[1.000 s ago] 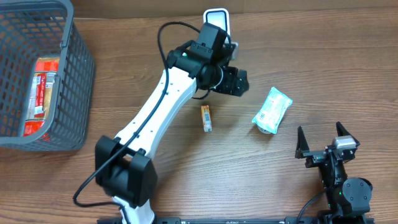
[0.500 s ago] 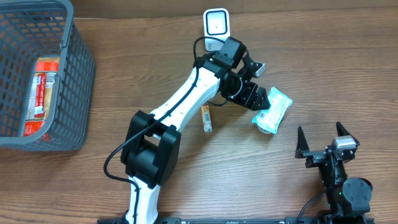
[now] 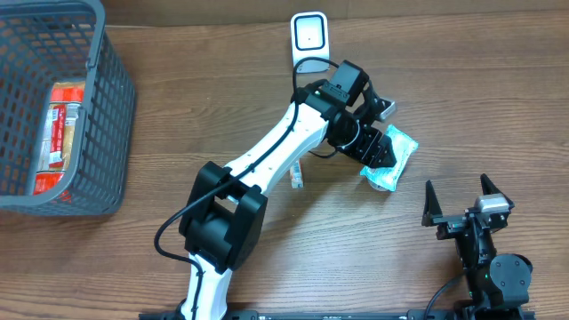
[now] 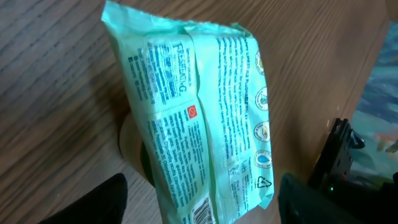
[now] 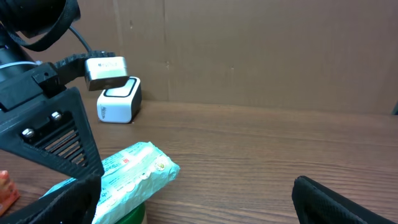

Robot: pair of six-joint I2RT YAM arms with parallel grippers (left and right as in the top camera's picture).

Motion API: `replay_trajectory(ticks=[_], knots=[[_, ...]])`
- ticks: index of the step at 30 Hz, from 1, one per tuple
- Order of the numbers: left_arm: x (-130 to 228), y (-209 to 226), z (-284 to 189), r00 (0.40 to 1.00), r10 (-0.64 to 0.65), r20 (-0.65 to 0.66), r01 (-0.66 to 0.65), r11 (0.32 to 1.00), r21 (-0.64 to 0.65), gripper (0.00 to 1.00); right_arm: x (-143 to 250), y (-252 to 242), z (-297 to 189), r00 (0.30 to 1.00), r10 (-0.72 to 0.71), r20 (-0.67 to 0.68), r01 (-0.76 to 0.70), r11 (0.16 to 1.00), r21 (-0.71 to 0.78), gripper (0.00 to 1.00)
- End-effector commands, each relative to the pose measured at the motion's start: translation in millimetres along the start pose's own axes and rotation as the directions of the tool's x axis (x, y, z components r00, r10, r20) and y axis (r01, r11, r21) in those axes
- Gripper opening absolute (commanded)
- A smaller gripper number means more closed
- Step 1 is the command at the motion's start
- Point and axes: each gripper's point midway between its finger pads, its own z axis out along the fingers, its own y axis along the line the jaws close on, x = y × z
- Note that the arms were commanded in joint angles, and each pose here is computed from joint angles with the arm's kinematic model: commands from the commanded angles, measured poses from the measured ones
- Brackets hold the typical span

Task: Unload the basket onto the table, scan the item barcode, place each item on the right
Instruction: 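Move the left gripper to the teal pack and grasp it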

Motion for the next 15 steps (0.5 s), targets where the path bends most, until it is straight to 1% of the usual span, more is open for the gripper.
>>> replay_trajectory(ticks=[1,5,11,15], knots=[[2.0,-3.4,2.6,1.000,0.026,-0.011,-0.026,1.000,-0.011,0.66,2.3,-1.9,0.3,1.000,-0.005,0.002,0.005,1.000,0.011,1.00],[2.9,5.9,3.7,1.000,0.007,-0.014,-0.008,0.997,-0.077,0.64,2.3,-1.9,0.3,1.000,-0.005,0.002,0.005,1.000,0.011,1.00],[3.6,5.6,5.0,0.999,-0.029,-0.014,0.028,0.997,-0.077,0.62,2.3,-1.9,0.3,1.000,-0.005,0.002,0.005,1.000,0.011,1.00],[4.5,4.9,9.6,1.000,-0.023,-0.013,0.022,0.996,-0.083,0.62,2.3,-1.8,0.3,1.000,-0.005,0.002,0.005,1.000,0.010,1.00]])
